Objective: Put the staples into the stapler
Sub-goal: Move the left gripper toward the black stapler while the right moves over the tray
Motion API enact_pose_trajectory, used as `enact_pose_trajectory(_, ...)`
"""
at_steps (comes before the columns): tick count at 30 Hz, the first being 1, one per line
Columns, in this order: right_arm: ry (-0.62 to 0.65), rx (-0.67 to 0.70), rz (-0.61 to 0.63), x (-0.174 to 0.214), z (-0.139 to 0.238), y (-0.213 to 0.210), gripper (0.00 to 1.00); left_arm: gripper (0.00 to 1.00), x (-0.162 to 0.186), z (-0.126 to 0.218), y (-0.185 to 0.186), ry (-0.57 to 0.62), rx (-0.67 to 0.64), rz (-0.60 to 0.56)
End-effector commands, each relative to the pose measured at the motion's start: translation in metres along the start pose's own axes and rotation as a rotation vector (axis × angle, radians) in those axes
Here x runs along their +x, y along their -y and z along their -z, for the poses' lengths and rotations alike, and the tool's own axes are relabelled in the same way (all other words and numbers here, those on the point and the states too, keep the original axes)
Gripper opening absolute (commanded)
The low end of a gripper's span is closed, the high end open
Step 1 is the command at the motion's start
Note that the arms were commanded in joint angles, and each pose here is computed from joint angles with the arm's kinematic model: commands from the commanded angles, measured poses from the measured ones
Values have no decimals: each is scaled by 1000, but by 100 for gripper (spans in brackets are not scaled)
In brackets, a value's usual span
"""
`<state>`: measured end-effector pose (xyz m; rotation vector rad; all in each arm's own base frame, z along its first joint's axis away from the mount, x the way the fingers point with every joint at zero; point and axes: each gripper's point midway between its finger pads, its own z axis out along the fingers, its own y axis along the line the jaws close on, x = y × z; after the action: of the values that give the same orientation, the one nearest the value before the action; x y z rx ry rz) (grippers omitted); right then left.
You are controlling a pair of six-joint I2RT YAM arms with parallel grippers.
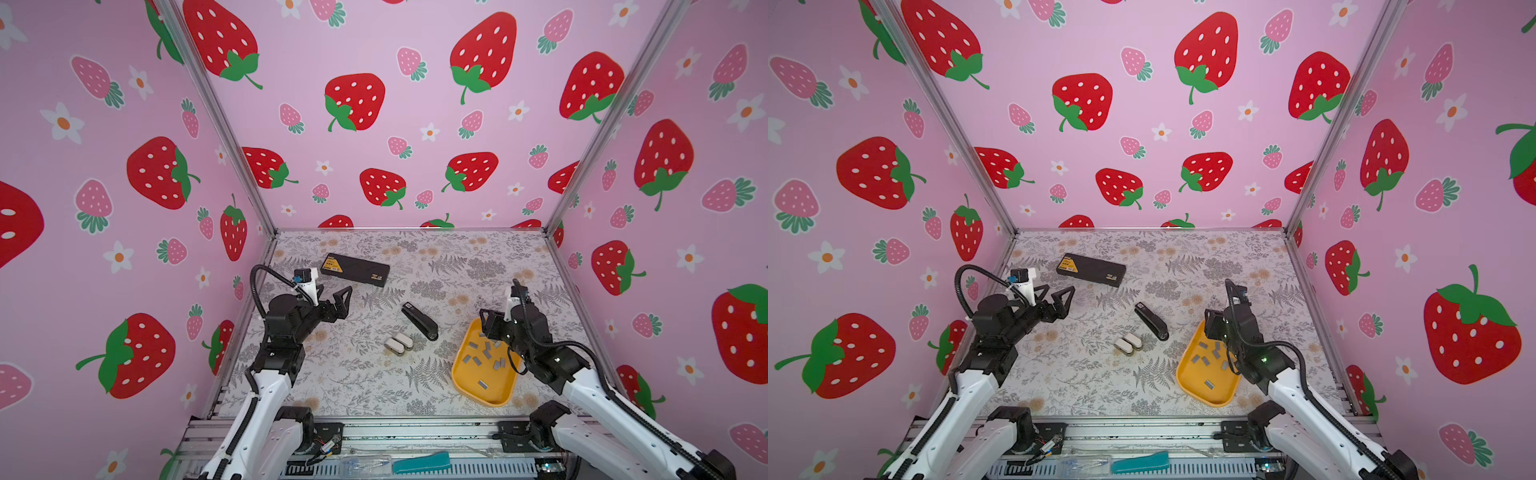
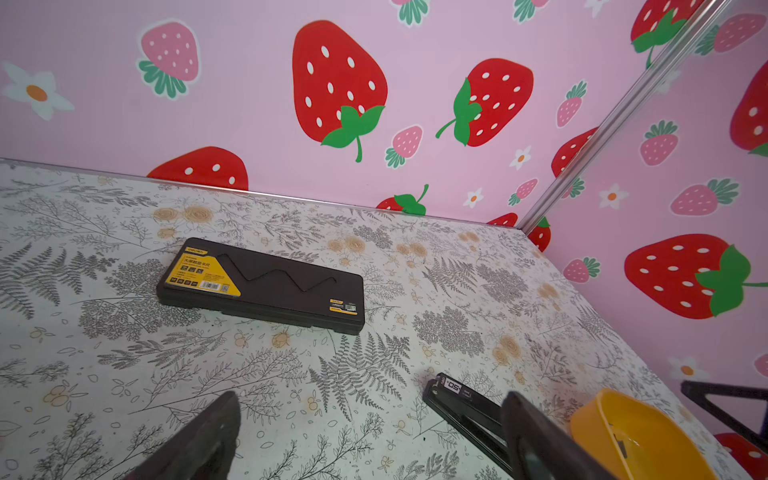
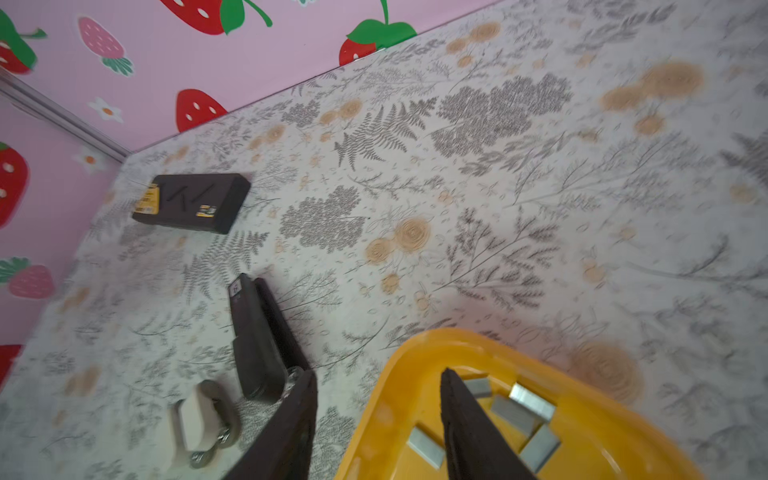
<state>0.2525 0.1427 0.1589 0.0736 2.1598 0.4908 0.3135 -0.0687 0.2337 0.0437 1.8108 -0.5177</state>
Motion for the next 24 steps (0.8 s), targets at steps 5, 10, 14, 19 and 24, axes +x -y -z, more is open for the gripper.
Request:
enact_pose_trajectory(5, -71, 192, -35, 47, 1, 38, 40, 99, 24, 27, -57, 59, -325, 158)
enact_pose_trajectory(10, -63, 220, 7, 52, -5, 45, 40, 99, 49, 23, -44, 16, -220, 160)
enact_pose_trajectory(14, -85, 252, 52, 50, -15, 49, 33, 99, 77, 19, -54, -40, -251, 198)
enact_pose_trajectory(19, -98, 258, 53, 55, -29, 52, 32, 99, 88, 7, -55, -92, -230, 208)
enact_pose_trajectory(24, -99, 309, 39, 56, -37, 68, 32, 99, 91, 4, -54, -107, -220, 211)
